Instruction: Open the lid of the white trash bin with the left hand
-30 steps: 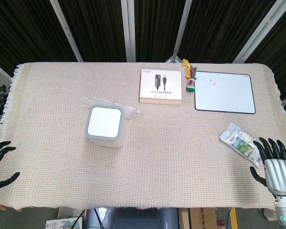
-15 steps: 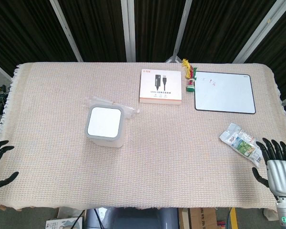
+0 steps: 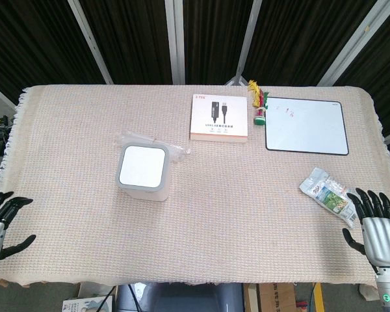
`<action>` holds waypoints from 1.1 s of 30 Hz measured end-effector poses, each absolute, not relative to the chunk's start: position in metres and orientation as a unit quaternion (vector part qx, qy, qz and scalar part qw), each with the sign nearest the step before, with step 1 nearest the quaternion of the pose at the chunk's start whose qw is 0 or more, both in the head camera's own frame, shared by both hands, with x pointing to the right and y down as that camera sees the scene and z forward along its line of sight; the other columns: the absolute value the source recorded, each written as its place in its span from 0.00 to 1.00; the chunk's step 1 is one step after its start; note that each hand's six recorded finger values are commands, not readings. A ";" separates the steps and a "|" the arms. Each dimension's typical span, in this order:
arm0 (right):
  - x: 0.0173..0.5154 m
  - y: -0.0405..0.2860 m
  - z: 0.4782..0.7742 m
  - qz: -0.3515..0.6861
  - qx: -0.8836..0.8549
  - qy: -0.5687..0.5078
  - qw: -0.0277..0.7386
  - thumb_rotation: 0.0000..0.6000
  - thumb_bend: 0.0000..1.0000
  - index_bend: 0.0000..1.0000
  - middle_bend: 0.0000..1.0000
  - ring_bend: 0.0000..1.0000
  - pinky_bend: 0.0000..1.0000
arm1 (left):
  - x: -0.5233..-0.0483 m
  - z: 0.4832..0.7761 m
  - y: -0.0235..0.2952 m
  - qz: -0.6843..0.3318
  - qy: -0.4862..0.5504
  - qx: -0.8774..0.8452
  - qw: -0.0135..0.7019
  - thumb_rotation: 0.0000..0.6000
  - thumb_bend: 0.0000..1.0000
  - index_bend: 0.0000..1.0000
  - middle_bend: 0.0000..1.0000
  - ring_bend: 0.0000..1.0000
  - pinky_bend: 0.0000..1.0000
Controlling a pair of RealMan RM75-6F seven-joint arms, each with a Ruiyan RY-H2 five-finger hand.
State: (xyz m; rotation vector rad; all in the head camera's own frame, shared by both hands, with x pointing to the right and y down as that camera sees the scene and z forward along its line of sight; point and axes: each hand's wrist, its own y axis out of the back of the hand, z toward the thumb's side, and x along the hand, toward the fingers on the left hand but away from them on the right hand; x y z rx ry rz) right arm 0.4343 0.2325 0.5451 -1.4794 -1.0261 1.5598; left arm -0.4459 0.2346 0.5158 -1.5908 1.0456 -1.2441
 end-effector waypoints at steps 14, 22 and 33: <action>0.428 0.233 0.558 0.613 -0.588 -0.384 0.363 1.00 0.30 0.16 0.11 0.09 0.02 | -0.388 0.512 0.184 -0.450 0.358 -0.667 0.474 1.00 0.51 0.25 0.77 0.66 0.60; 0.429 0.234 0.560 0.617 -0.589 -0.378 0.360 1.00 0.30 0.16 0.11 0.09 0.02 | -0.343 0.513 0.151 -0.454 0.300 -0.675 0.498 1.00 0.74 0.25 0.89 0.78 0.68; 0.428 0.235 0.563 0.622 -0.589 -0.372 0.358 1.00 0.30 0.16 0.11 0.09 0.02 | -0.303 0.527 0.120 -0.495 0.237 -0.686 0.478 1.00 0.80 0.26 0.89 0.79 0.68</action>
